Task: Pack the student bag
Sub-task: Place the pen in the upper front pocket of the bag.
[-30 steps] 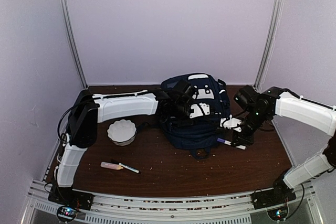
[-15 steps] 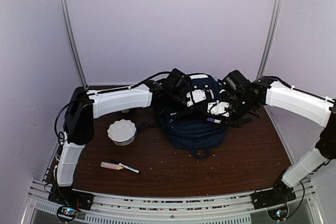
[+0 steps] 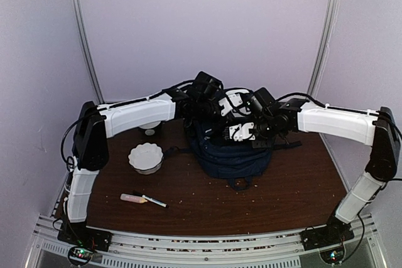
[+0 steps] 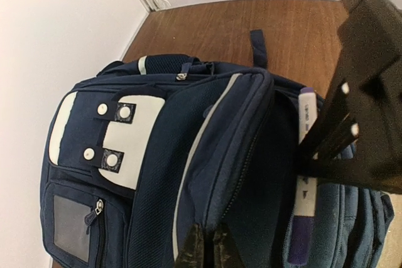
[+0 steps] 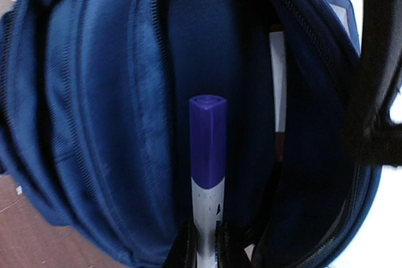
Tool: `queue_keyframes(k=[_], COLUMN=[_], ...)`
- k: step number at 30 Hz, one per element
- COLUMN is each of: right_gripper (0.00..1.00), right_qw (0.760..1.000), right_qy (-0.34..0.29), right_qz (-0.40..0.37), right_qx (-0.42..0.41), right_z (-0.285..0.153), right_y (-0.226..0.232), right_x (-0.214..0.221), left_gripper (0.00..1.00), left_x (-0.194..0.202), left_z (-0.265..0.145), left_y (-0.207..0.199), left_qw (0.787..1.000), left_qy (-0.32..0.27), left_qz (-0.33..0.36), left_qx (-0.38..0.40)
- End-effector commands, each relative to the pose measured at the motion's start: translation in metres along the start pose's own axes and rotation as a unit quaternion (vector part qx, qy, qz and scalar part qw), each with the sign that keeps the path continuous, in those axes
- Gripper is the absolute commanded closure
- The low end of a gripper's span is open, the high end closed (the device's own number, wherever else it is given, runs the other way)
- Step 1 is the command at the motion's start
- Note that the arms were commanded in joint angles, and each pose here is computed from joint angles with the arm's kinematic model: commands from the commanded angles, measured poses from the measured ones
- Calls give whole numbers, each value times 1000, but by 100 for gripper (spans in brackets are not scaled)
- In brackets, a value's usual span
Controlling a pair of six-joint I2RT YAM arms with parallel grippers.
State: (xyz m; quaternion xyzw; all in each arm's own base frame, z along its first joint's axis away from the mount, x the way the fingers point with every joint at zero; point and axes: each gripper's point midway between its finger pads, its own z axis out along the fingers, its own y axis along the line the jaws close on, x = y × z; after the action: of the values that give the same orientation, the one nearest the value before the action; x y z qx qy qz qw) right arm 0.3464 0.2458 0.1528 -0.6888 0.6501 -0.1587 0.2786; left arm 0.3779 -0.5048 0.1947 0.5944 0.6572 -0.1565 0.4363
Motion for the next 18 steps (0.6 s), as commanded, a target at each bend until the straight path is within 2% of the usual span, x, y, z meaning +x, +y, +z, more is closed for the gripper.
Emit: queue_keyframes(k=[1, 9, 12, 15, 18], right_gripper=[93, 92, 90, 80, 74], right_qw=[998, 992, 985, 978, 979], right_qy=[2, 31, 42, 50, 45], right_qz=[-22, -51, -45, -28, -23], right_qx=[64, 115, 163, 200, 199], right_z=[15, 57, 66, 69, 65], right_y=[-27, -42, -56, -70, -68], right_x=[-11, -16, -16, -16, -15], left_gripper=[100, 100, 100, 100, 100], left_x=[-81, -84, -84, -83, -81], left_z=[-48, -52, -53, -54, -52], left_y=[29, 27, 28, 27, 27], left_qw=[992, 991, 991, 991, 992], left_qy=[-125, -129, -130, -129, -127], left_qz=[3, -2, -3, -3, -4], left_qx=[-31, -24, -24, -25, -26])
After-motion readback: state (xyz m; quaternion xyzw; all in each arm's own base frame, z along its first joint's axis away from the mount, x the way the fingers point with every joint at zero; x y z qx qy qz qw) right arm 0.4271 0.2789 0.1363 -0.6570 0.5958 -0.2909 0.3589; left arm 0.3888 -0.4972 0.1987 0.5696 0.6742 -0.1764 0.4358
